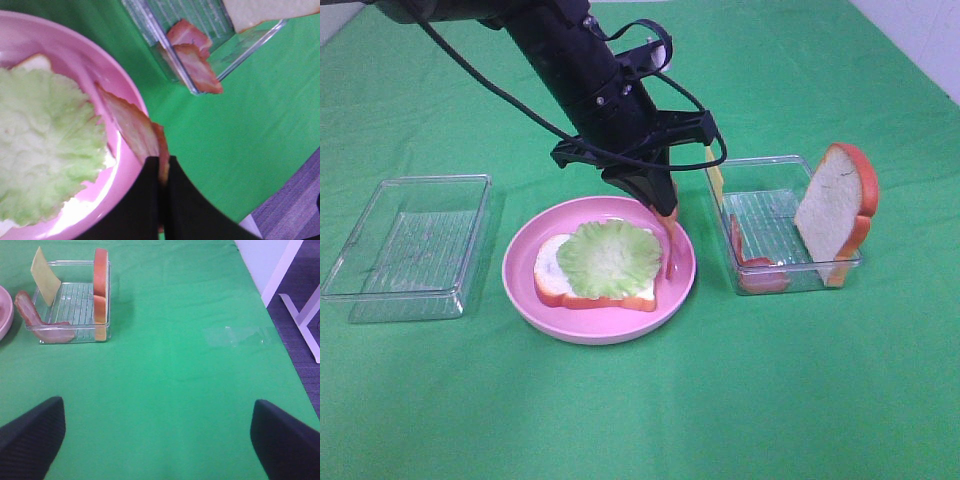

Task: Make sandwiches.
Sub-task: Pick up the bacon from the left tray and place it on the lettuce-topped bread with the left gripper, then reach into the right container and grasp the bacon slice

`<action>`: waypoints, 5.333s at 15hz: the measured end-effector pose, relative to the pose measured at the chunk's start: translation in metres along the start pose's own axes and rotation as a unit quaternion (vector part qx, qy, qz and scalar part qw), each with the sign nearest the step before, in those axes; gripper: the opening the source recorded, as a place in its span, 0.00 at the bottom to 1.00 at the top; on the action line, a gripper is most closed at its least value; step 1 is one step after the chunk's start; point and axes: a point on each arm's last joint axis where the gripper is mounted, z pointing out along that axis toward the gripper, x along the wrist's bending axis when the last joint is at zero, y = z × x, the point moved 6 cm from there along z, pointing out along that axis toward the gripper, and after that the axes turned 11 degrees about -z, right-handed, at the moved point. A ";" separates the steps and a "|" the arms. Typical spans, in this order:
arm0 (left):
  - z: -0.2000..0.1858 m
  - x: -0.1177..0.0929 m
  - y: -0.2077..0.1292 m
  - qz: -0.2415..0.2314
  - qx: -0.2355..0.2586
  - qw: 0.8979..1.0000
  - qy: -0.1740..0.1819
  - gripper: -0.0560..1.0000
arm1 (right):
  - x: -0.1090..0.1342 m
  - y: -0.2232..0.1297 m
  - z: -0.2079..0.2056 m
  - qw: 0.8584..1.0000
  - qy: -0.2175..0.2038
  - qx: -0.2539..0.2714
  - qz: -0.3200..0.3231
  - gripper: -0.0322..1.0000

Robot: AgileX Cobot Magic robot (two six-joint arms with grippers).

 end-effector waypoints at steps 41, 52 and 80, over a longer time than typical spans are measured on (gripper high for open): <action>-0.198 0.228 0.044 -0.135 -0.141 0.951 0.240 0.99 | 0.000 0.000 0.000 1.000 0.000 0.000 0.000 0.96; -0.251 0.172 -0.131 -0.118 -0.189 0.948 0.226 0.97 | -0.001 0.000 0.000 1.000 -0.003 0.001 -0.001 0.96; -0.239 0.145 -0.366 -0.011 -0.500 0.849 0.173 0.96 | 0.000 0.000 0.000 1.000 0.000 0.000 0.000 0.96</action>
